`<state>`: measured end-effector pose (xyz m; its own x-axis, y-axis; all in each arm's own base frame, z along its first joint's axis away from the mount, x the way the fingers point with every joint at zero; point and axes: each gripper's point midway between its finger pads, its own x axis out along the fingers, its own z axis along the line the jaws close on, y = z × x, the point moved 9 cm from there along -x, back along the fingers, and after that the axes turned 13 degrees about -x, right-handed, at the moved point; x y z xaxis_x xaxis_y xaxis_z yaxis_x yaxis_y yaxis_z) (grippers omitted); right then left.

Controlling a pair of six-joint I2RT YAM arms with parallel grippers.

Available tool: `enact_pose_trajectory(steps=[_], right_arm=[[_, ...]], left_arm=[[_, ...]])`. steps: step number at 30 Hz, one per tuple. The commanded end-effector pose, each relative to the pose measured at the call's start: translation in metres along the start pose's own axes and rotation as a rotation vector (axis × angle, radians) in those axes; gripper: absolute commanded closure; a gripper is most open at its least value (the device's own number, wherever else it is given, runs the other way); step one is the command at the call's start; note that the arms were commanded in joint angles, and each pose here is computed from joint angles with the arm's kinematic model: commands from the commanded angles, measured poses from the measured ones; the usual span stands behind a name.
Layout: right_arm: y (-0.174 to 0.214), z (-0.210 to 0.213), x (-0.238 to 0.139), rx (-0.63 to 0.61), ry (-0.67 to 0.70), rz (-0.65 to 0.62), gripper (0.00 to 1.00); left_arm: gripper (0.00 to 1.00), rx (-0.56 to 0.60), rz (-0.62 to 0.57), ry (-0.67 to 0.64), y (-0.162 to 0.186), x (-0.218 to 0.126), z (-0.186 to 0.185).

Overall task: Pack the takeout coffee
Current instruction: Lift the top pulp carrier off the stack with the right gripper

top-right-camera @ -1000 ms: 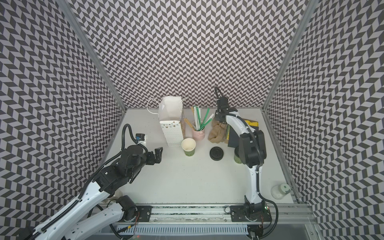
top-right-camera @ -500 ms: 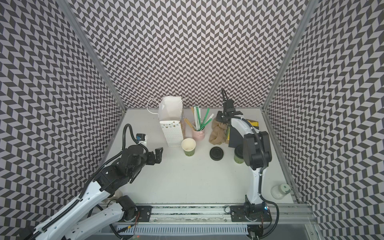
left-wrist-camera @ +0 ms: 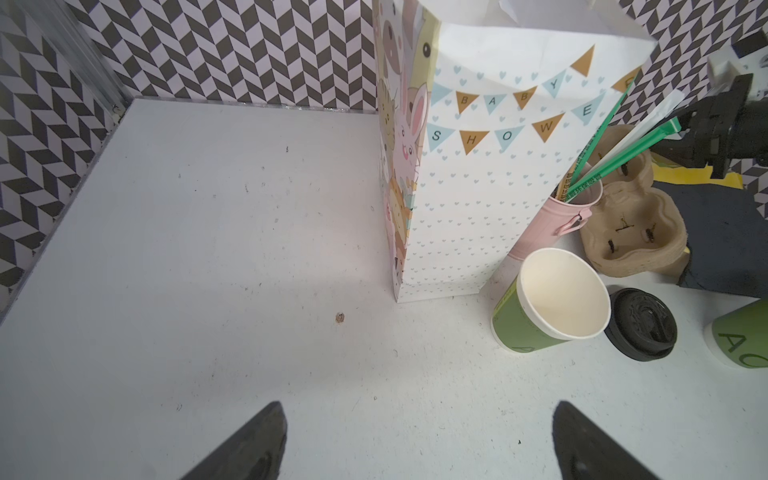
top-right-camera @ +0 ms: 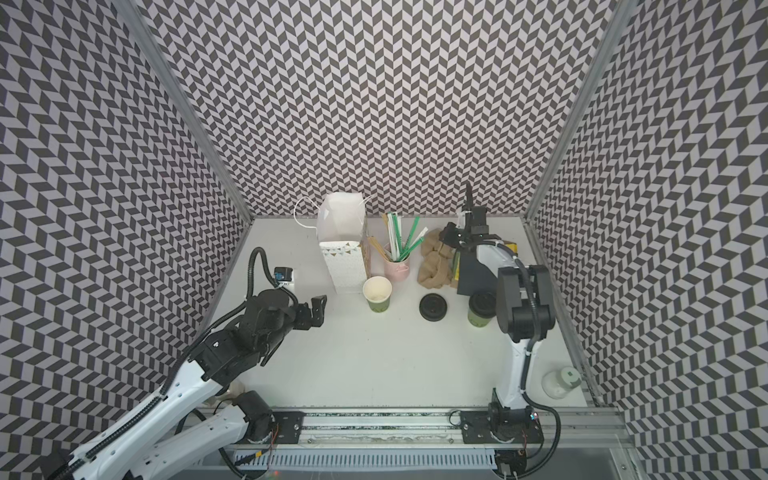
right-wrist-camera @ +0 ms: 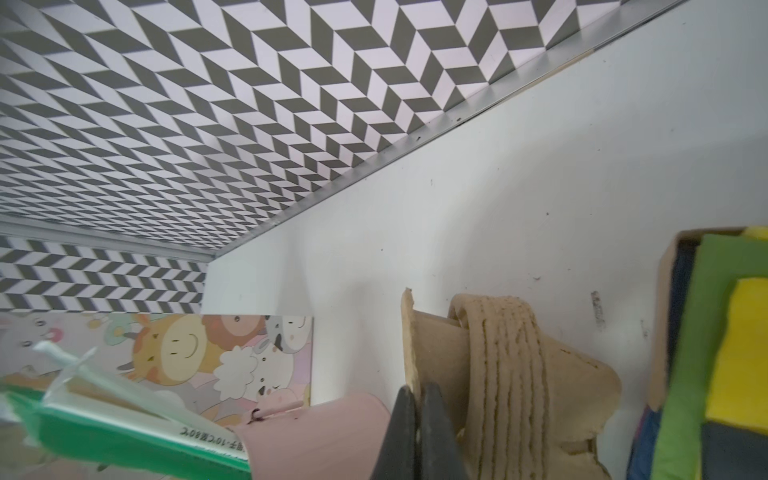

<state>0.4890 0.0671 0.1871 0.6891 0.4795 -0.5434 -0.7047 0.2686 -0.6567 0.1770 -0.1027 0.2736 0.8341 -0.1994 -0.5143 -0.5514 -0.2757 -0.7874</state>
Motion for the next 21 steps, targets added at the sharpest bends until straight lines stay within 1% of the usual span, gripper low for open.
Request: enact_pose_trajectory(steps=[1,9,13,17,21], right_arm=[[-0.025,0.018,-0.019,-0.014,-0.182,-0.119,1.00],[-0.015,0.000,-0.017,0.085,-0.371,-0.144,1.00],[-0.017,0.000,-0.016,0.072,-0.393,-0.130,1.00],[-0.025,0.002,-0.028,0.077,-0.416,-0.172,1.00],[-0.028,-0.002,-0.039,0.089,-0.401,-0.196,1.00]], left_arm=[[0.00,-0.004,-0.009,0.003,-0.001,0.002,0.000],[0.00,-0.004,-0.008,-0.003,-0.001,0.002,0.000],[0.00,-0.003,-0.005,-0.004,-0.001,0.003,0.000],[0.00,-0.002,-0.003,-0.007,-0.001,0.004,0.000],[0.01,-0.003,-0.002,-0.005,-0.001,0.004,0.000]])
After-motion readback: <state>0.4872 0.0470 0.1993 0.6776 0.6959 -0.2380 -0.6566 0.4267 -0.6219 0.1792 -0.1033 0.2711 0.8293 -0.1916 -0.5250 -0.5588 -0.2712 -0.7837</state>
